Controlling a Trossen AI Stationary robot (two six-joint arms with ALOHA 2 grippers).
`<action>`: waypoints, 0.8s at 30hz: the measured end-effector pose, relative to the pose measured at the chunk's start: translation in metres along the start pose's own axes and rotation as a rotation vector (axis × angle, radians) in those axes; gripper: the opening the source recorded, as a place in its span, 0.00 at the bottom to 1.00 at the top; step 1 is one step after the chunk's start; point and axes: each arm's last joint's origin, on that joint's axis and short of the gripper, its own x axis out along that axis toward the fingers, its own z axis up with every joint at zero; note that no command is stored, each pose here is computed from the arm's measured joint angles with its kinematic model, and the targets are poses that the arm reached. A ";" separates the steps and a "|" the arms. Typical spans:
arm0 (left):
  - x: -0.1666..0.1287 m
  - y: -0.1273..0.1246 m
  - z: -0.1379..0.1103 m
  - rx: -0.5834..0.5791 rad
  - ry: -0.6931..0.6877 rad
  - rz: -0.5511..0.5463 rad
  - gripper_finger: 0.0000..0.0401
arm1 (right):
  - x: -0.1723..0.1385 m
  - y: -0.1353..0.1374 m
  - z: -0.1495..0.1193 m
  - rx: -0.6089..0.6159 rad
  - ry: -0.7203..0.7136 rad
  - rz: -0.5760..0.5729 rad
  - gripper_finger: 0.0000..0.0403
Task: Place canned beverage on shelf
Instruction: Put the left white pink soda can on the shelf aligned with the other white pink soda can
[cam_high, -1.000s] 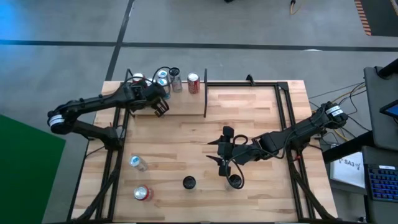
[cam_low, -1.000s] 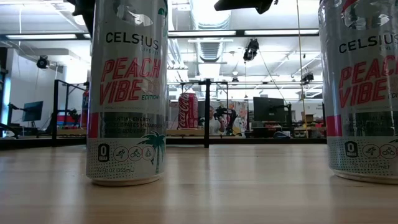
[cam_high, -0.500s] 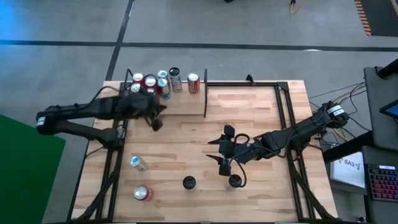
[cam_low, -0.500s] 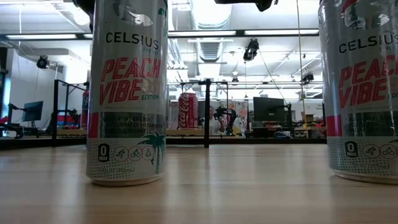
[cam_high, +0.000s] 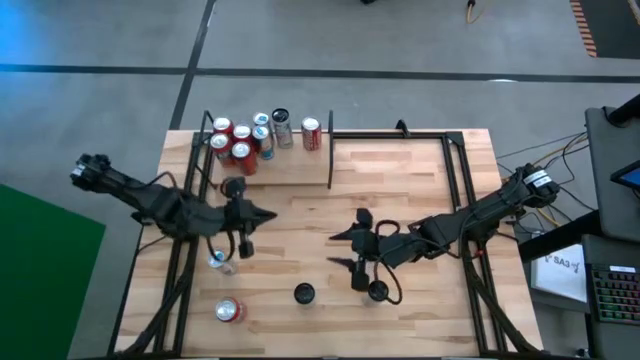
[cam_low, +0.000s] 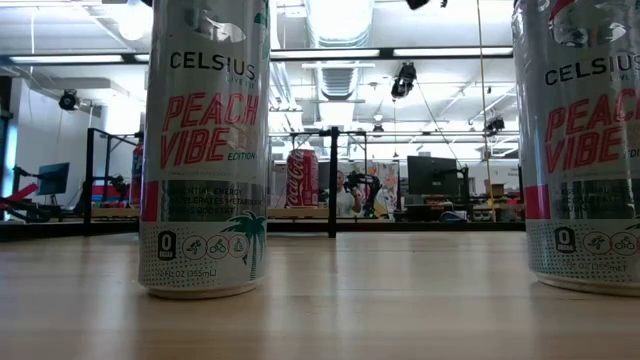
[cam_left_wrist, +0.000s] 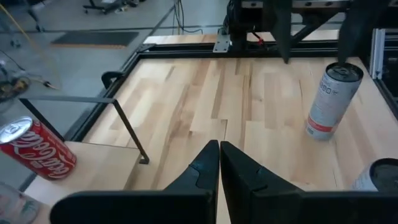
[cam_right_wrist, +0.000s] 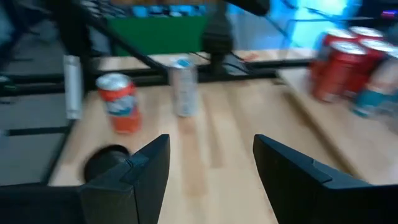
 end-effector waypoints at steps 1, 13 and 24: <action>-0.001 -0.005 -0.001 0.006 -0.005 0.004 0.00 | 0.002 0.002 0.000 0.002 -0.008 0.031 0.54; -0.006 -0.044 -0.002 0.015 -0.075 -0.103 0.00 | 0.019 0.013 -0.010 0.035 -0.008 0.109 0.54; -0.002 -0.048 -0.001 0.007 -0.090 -0.074 0.00 | 0.051 0.026 -0.030 0.017 -0.045 0.153 0.54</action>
